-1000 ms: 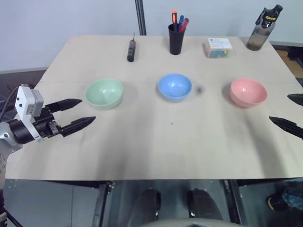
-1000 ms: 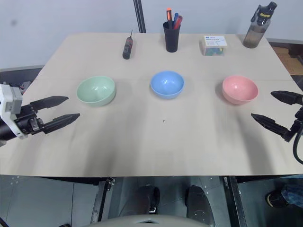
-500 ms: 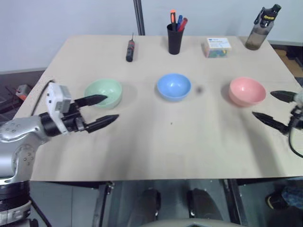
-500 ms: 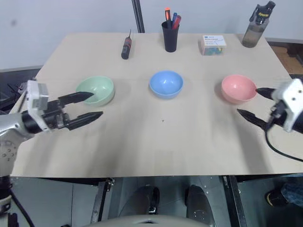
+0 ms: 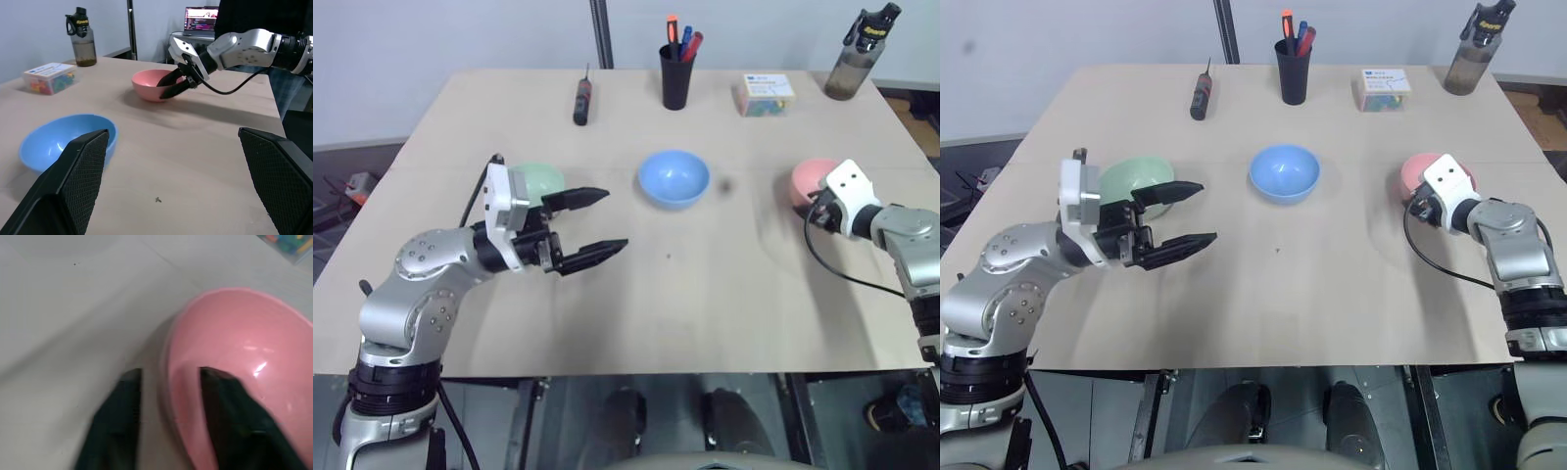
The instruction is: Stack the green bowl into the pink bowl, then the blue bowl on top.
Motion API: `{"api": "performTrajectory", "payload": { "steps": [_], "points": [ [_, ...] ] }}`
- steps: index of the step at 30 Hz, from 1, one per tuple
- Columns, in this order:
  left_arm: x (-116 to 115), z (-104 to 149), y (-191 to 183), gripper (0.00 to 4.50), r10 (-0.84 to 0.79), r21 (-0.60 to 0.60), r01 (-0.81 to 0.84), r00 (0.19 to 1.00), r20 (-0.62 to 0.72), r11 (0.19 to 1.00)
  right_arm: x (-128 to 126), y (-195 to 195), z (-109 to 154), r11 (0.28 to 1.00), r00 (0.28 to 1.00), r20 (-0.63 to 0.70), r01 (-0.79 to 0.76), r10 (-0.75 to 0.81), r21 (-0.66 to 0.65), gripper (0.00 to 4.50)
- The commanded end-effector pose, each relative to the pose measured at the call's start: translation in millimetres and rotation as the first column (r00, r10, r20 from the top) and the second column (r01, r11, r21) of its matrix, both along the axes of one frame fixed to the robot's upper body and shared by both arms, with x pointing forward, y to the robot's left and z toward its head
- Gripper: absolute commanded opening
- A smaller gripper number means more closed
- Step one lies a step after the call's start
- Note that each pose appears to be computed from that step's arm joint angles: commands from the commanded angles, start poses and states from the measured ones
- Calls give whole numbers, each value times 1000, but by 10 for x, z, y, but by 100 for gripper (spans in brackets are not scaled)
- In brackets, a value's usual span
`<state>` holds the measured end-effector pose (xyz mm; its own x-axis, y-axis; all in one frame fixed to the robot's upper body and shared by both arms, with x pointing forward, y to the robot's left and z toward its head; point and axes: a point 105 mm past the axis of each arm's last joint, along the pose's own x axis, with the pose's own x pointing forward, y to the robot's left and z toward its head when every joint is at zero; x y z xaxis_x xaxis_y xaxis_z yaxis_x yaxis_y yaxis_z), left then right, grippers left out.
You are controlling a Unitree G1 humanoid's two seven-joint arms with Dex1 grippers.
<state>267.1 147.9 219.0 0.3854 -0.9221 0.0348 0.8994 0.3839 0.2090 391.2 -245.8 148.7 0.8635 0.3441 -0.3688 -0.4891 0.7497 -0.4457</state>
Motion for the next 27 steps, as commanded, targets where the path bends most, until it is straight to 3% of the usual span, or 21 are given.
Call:
{"api": "performTrajectory", "payload": {
  "steps": [1,7,10,12,16,18,24,25,27],
  "points": [
    [-63,131,13,450,14,-6,-14,998,58,1000,32,17,139,999,998,52,-26,28,-38,18],
    [-6,146,83,450,76,-22,-75,995,65,997,-67,327,207,985,984,64,-161,164,-57,8],
    [85,123,162,450,153,-16,-152,986,70,988,-439,828,218,914,915,22,-404,404,20,8],
    [171,117,225,450,216,-25,-215,973,77,976,-810,1217,175,817,819,-23,-570,574,90,8],
    [278,109,268,450,270,-17,-270,957,102,963,-1176,1714,123,710,715,-37,-684,698,171,8],
    [313,117,265,450,276,-25,-275,956,102,961,-1207,1891,78,690,697,-40,-697,716,195,8],
    [392,114,252,450,287,-5,-289,950,119,957,-965,2179,-135,716,710,-113,-670,695,195,8],
    [409,121,264,450,306,4,-310,942,138,951,-966,2189,-183,714,703,-135,-672,698,194,78],
    [461,122,311,450,374,30,-386,908,189,922,-959,2176,-245,719,701,-163,-671,694,178,147]
  ]
}}
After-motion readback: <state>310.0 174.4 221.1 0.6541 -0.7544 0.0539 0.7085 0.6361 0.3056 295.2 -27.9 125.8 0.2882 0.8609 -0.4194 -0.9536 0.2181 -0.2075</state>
